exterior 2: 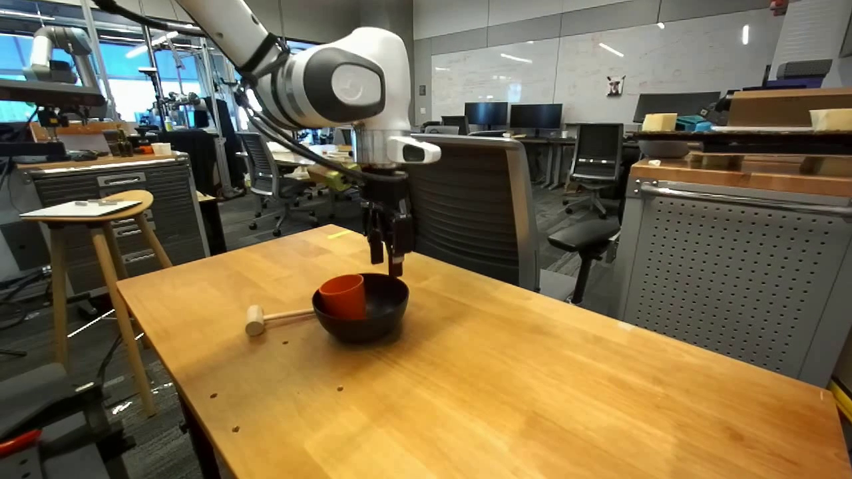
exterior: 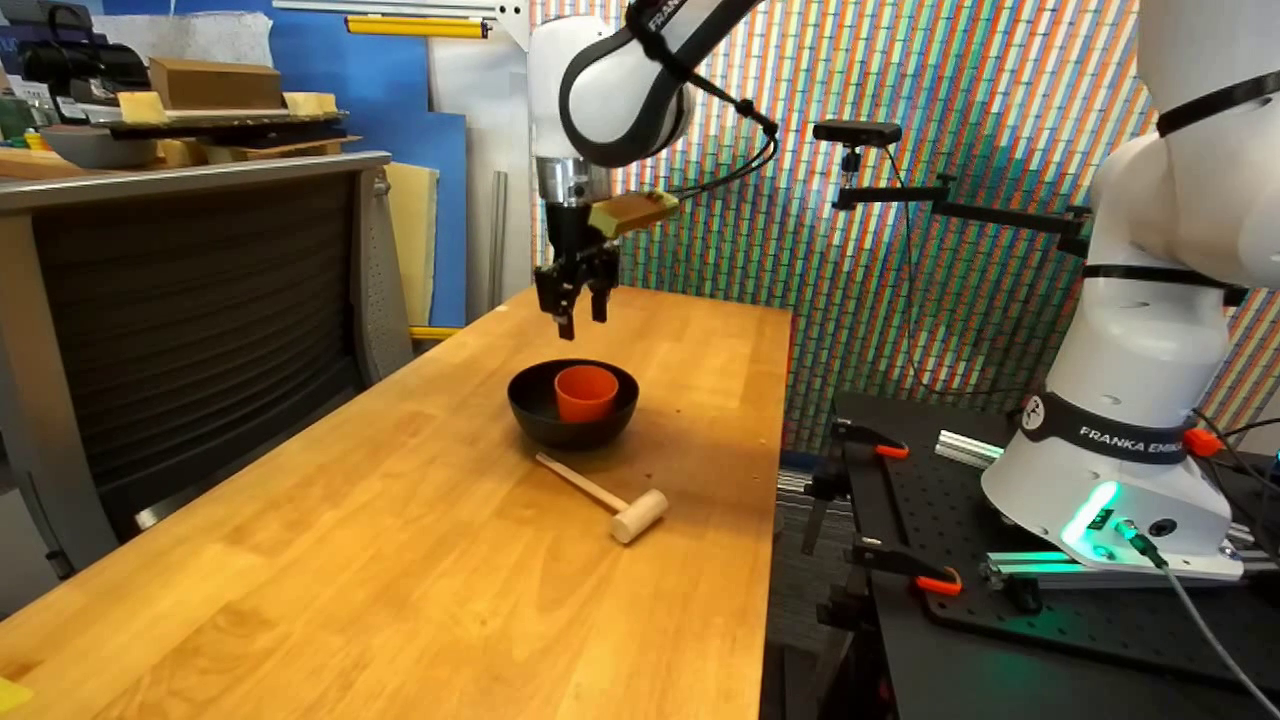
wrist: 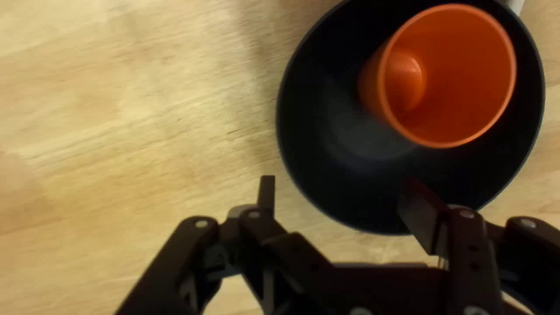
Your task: Put the cup in the bowl
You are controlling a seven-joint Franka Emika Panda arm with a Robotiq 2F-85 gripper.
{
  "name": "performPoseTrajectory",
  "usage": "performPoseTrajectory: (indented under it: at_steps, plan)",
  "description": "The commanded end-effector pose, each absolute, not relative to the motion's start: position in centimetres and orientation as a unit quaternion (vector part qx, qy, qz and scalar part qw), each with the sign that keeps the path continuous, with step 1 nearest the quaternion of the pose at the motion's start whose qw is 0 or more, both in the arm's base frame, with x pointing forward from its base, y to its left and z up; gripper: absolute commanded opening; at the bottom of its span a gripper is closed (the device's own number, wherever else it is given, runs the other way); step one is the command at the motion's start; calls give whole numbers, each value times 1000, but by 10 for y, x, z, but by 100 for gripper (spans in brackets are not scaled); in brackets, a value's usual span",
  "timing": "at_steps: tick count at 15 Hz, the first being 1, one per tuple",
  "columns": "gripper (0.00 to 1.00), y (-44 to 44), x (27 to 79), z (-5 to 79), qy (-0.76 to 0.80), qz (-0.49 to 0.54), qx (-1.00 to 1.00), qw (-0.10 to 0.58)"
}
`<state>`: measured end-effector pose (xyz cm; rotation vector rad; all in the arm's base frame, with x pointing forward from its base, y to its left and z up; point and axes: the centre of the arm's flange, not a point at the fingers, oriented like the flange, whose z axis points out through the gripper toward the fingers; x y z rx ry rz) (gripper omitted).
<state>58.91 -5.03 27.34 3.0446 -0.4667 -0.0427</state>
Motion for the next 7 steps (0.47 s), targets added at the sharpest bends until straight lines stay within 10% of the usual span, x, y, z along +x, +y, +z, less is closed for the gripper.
performPoseTrajectory:
  at_steps: [1,7]
  plan:
    - [100,-53,543,356,-127,42,987,87]
    - [100,-57,538,382,-108,56,988,97]
